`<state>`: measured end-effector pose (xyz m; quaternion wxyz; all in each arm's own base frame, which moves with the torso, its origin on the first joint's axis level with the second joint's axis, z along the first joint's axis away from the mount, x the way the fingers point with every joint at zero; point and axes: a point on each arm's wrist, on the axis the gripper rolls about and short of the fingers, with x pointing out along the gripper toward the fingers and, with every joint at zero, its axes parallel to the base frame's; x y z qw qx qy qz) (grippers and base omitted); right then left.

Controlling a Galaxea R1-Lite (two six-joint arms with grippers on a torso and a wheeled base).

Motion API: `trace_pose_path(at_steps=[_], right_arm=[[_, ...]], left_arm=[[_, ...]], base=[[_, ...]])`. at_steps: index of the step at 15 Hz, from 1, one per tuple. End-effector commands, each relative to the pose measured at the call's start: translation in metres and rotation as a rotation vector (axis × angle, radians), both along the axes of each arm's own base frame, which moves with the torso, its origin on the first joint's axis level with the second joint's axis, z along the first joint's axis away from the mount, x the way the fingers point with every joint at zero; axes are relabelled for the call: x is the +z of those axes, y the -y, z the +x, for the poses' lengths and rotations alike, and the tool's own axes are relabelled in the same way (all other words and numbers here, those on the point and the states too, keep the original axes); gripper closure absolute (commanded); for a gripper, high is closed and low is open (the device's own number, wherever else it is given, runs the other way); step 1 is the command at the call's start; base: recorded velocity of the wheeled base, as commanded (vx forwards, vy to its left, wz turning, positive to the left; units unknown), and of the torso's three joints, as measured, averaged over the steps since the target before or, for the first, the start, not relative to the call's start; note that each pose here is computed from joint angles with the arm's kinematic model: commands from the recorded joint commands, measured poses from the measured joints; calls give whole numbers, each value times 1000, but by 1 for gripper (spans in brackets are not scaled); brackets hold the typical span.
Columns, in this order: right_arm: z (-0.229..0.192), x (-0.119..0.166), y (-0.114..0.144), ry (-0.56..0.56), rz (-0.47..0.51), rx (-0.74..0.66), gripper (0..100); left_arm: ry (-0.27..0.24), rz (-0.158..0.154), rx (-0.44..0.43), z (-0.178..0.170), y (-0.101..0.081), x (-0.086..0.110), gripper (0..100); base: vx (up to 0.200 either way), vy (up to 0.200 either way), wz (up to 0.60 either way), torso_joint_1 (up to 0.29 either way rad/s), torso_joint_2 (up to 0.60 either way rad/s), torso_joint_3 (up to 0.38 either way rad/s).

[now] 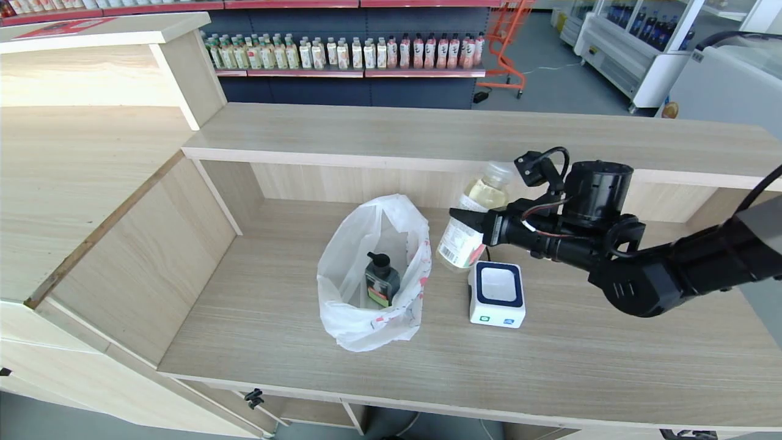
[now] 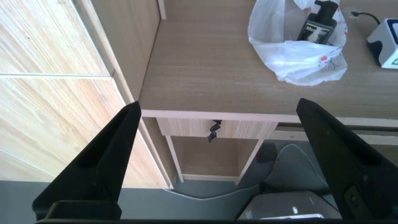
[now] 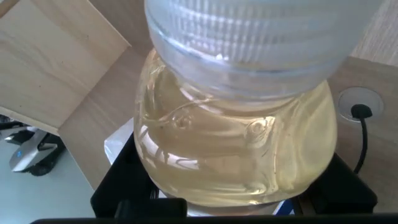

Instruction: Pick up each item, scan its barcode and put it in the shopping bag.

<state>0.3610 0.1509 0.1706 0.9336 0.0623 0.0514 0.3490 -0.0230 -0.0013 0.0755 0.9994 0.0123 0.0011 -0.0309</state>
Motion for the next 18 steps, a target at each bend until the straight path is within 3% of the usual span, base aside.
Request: trace_pose_path(at_steps=[1, 6, 8, 18], right_arm=[[25, -34, -28, -24, -34, 28, 100], [52, -59, -80, 91, -101, 84, 100], [65, -69, -87, 162, -157, 87, 100], [93, -91, -108, 253, -169, 97, 100]], left_arm=[[-2, 0, 0, 0, 0, 0, 0], [-2, 1, 2, 0, 0, 0, 0], [0, 1, 0, 0, 0, 0, 0], [-2, 0, 0, 0, 0, 0, 0]], base=[[0, 0, 0, 0, 0, 0], [0, 0, 0, 0, 0, 0], [0, 0, 0, 0, 0, 0], [0, 0, 0, 0, 0, 0]])
